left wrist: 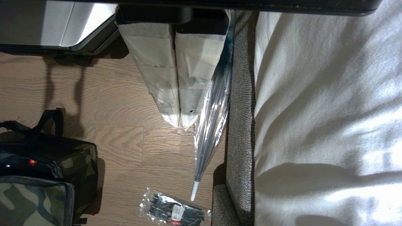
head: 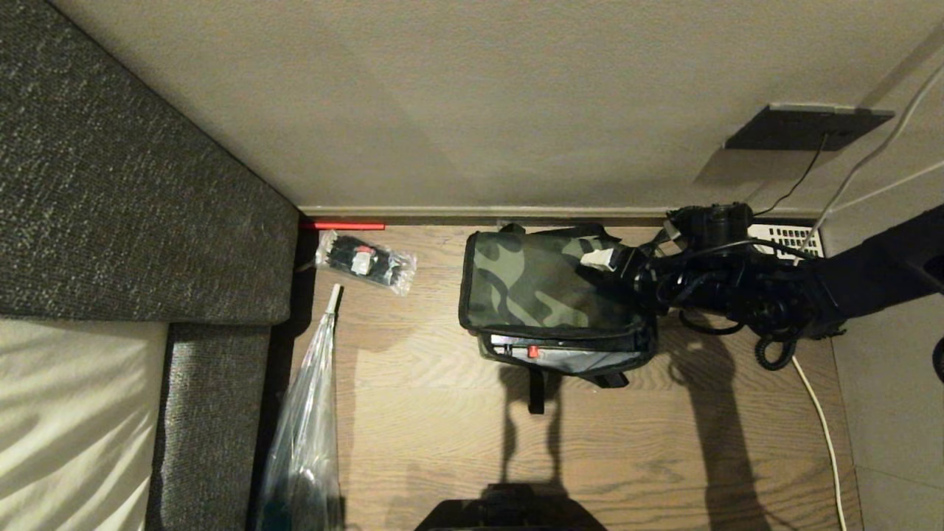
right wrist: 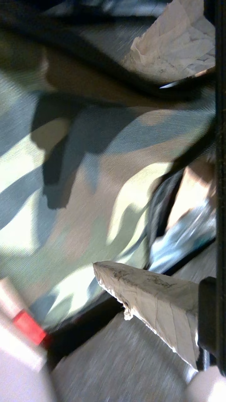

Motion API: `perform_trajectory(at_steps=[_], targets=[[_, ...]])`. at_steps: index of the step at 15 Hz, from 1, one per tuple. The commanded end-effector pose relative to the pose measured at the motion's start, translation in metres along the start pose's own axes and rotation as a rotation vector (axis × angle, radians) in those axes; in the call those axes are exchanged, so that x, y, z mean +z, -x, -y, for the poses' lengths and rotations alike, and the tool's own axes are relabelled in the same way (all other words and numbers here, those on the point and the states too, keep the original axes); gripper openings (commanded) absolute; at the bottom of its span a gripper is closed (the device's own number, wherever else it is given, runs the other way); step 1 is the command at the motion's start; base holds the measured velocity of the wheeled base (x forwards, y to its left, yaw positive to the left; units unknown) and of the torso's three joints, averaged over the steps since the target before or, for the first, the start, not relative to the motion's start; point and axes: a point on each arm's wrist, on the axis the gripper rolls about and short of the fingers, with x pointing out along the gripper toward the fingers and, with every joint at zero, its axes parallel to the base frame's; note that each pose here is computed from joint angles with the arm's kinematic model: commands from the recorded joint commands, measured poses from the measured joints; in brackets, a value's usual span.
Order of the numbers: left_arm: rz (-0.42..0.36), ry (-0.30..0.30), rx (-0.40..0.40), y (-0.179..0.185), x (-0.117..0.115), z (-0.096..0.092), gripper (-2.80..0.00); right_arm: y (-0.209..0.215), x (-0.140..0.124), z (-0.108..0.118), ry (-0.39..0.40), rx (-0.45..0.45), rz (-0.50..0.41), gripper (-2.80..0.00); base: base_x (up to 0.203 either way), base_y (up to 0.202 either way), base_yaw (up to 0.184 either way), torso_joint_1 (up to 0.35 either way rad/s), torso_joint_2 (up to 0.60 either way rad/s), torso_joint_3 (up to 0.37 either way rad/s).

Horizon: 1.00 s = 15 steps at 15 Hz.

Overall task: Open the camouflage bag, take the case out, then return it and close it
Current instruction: Open the top of the storage box

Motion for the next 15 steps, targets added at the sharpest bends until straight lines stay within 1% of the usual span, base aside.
perform_trajectory(at_steps=[1, 4, 6, 9, 11, 14, 15], targets=[[0.000, 0.000, 0.000, 0.000, 0.000, 0.000, -2.80, 0.008, 0.018, -0.015, -0.013, 0.048, 0.063, 0.00, 0.000, 0.000, 0.000, 0.000, 0.00, 0.000], [0.000, 0.000, 0.000, 0.000, 0.000, 0.000, -2.80, 0.015, 0.031, -0.023, -0.001, 0.070, 0.109, 0.00, 0.000, 0.000, 0.000, 0.000, 0.00, 0.000], [0.000, 0.000, 0.000, 0.000, 0.000, 0.000, -2.80, 0.023, 0.047, -0.032, 0.016, 0.099, 0.163, 0.00, 0.000, 0.000, 0.000, 0.000, 0.00, 0.000], [0.000, 0.000, 0.000, 0.000, 0.000, 0.000, -2.80, 0.030, 0.057, -0.034, 0.040, 0.109, 0.207, 0.00, 0.000, 0.000, 0.000, 0.000, 0.00, 0.000], [0.000, 0.000, 0.000, 0.000, 0.000, 0.000, -2.80, 0.037, 0.068, -0.037, 0.094, 0.114, 0.247, 0.00, 0.000, 0.000, 0.000, 0.000, 0.00, 0.000], [0.000, 0.000, 0.000, 0.000, 0.000, 0.000, -2.80, 0.047, 0.077, -0.044, 0.172, 0.131, 0.291, 0.00, 0.000, 0.000, 0.000, 0.000, 0.00, 0.000], [0.000, 0.000, 0.000, 0.000, 0.000, 0.000, -2.80, 0.050, 0.082, -0.050, 0.202, 0.160, 0.338, 0.00, 0.000, 0.000, 0.000, 0.000, 0.00, 0.000]])
